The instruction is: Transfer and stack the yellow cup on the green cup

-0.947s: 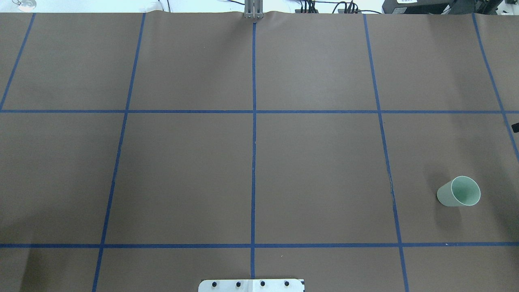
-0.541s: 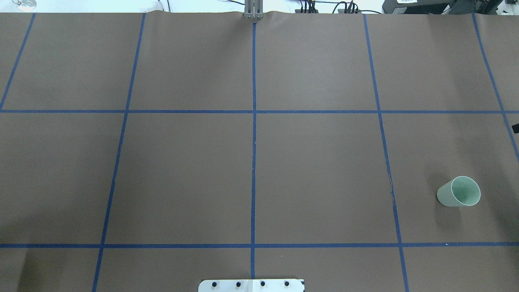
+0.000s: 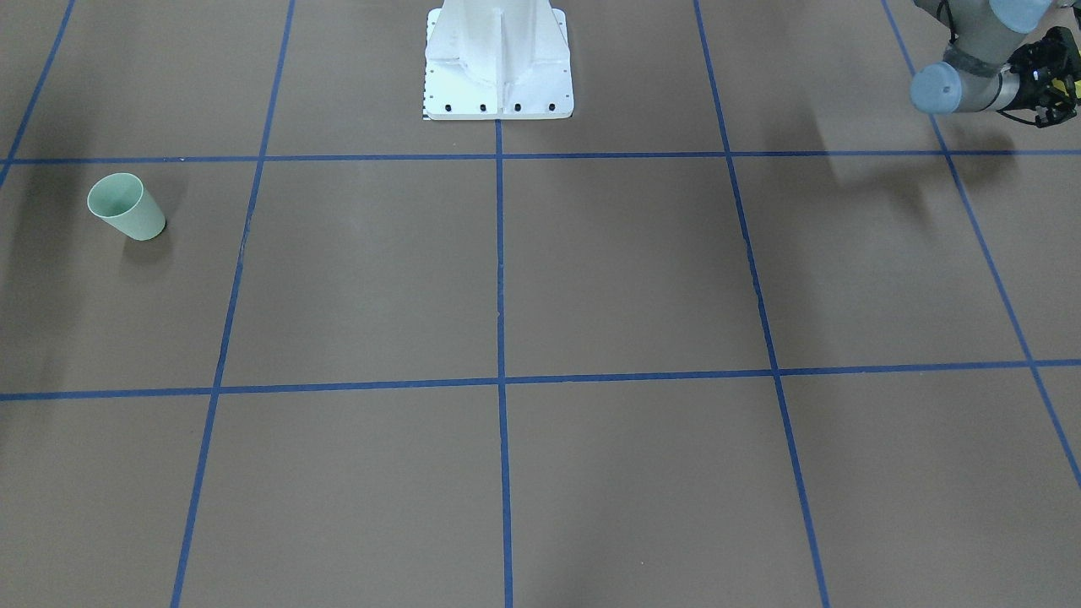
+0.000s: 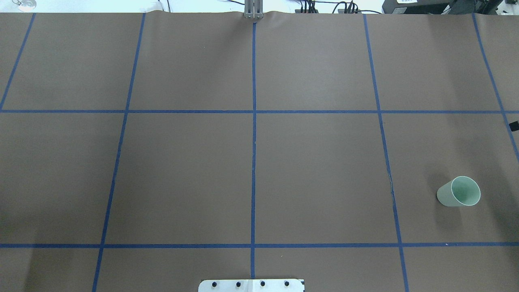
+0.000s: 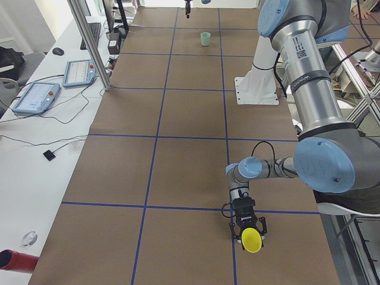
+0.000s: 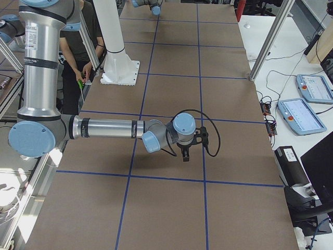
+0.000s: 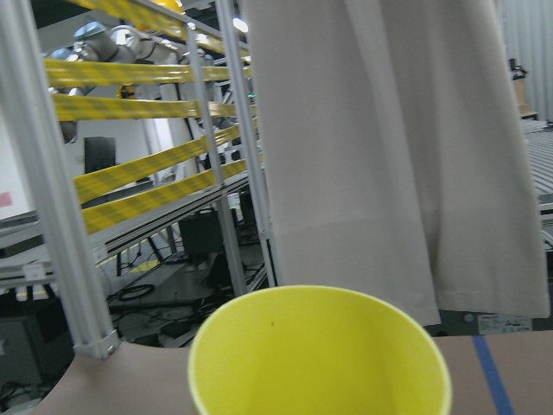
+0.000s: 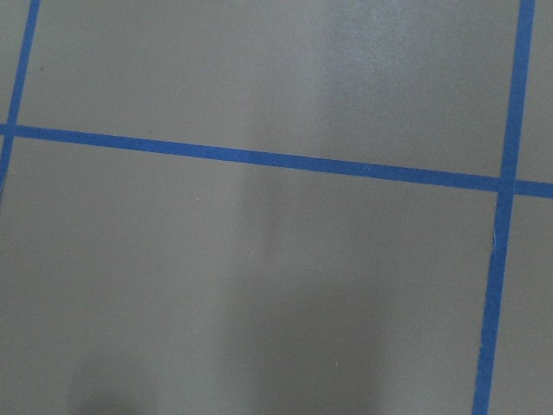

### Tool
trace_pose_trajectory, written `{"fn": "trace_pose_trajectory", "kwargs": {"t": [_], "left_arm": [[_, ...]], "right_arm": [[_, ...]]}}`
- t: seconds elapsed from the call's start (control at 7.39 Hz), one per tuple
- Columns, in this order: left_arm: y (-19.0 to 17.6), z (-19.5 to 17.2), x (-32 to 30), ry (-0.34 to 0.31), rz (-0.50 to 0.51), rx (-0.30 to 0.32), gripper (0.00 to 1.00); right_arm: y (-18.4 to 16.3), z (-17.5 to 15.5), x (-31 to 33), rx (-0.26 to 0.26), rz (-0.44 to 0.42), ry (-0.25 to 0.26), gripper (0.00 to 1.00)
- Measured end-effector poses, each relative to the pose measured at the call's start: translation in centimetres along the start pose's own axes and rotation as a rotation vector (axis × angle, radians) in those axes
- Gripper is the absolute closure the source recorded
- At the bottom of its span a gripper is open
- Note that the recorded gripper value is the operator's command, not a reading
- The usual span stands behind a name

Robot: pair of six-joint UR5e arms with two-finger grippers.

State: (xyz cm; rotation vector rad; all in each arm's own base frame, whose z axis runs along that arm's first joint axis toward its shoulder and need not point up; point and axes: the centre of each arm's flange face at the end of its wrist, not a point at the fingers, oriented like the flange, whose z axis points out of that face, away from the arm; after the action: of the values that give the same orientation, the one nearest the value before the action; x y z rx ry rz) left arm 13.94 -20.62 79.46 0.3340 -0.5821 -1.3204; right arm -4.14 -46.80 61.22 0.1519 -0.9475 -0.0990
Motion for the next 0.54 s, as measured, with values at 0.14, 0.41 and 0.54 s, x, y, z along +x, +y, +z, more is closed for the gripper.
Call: {"fn": "trace_pose_trajectory", "kwargs": {"t": [0.14,0.41,0.54], "left_arm": [[-0.5,-1.2,2.3,0.109,0.032,0.031,0.72],[-1.5,-6.5,8.2,0.283,0.117,0.048,0.71],[-2.5,-10.0,11.7,0.349,0.184,0.049,0.71]], "right_arm": [[-0.6,-0.1,-0.5,0.007,-0.011,0.003,0.00],[-2.3,0.4,-2.0,0.015,-0.048,0.020,0.00],[-2.9,1.2,-2.5,0.010,-0.060,0.036,0.00]]}}
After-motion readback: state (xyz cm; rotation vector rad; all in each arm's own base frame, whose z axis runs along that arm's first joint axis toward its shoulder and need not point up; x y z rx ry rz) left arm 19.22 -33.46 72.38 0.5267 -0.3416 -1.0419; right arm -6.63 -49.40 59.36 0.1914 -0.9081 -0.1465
